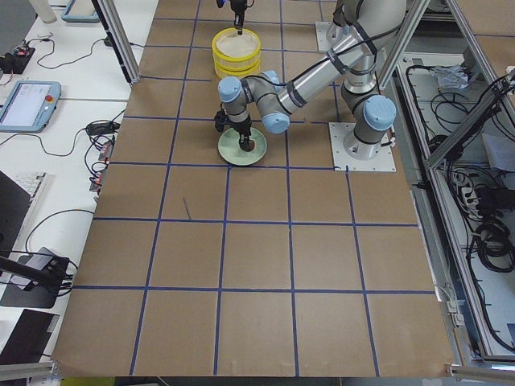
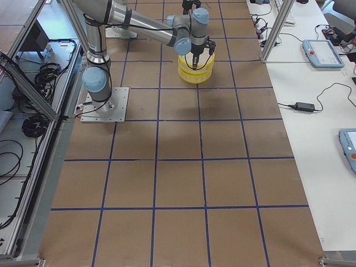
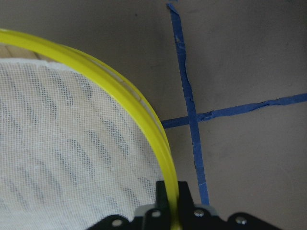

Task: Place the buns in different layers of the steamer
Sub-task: 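Grasp the brown bun on the plate with the left gripper, then carry brown bun over steamer with left gripper while right releases and rises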

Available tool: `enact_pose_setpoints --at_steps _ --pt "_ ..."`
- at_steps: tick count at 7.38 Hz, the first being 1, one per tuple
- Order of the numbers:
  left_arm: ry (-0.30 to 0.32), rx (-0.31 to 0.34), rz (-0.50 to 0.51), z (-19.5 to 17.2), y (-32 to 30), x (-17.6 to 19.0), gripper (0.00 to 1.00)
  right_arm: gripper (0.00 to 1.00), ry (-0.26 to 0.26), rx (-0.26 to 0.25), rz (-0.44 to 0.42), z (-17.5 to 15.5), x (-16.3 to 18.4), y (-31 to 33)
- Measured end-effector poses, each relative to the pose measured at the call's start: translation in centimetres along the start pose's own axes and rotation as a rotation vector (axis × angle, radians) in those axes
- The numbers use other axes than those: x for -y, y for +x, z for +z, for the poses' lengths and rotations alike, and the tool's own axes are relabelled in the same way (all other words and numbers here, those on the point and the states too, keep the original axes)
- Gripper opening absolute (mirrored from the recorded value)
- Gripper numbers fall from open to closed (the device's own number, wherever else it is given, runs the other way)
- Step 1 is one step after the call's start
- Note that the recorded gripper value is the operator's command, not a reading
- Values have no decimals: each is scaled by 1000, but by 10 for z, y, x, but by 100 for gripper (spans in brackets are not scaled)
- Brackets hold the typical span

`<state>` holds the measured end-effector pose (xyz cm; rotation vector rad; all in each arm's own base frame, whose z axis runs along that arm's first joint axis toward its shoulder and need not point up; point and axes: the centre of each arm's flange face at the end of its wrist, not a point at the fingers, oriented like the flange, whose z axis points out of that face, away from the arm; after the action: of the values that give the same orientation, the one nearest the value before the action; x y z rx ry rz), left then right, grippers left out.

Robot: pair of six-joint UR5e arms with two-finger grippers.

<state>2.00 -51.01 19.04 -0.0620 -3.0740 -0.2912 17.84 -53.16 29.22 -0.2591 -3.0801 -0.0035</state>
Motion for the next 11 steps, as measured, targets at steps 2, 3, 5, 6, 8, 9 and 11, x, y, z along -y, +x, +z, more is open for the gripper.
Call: enact_pose_setpoints --at_steps 2,3,5,6,8,9,11 --pt "6 11 1 -5 -1 0 2 9 -1 -1 -1 1 0 0" --pt "19 16 1 -11 -1 0 2 9 -3 -2 0 1 -1 0" --pt "50 24 -3 -32 -1 7 1 10 -5 -1 0 2 -1 0" --pt "50 23 -9 -48 1 9 1 10 -5 -1 0 3 -1 0" --pt "28 15 -16 -70 1 10 1 10 -2 1 0 4 0 0" --pt "20 12 -16 -73 2 10 1 11 -1 1 0 5 1 -1" --pt "10 8 -17 -74 2 10 1 22 -4 1 -1 7 1 -1"
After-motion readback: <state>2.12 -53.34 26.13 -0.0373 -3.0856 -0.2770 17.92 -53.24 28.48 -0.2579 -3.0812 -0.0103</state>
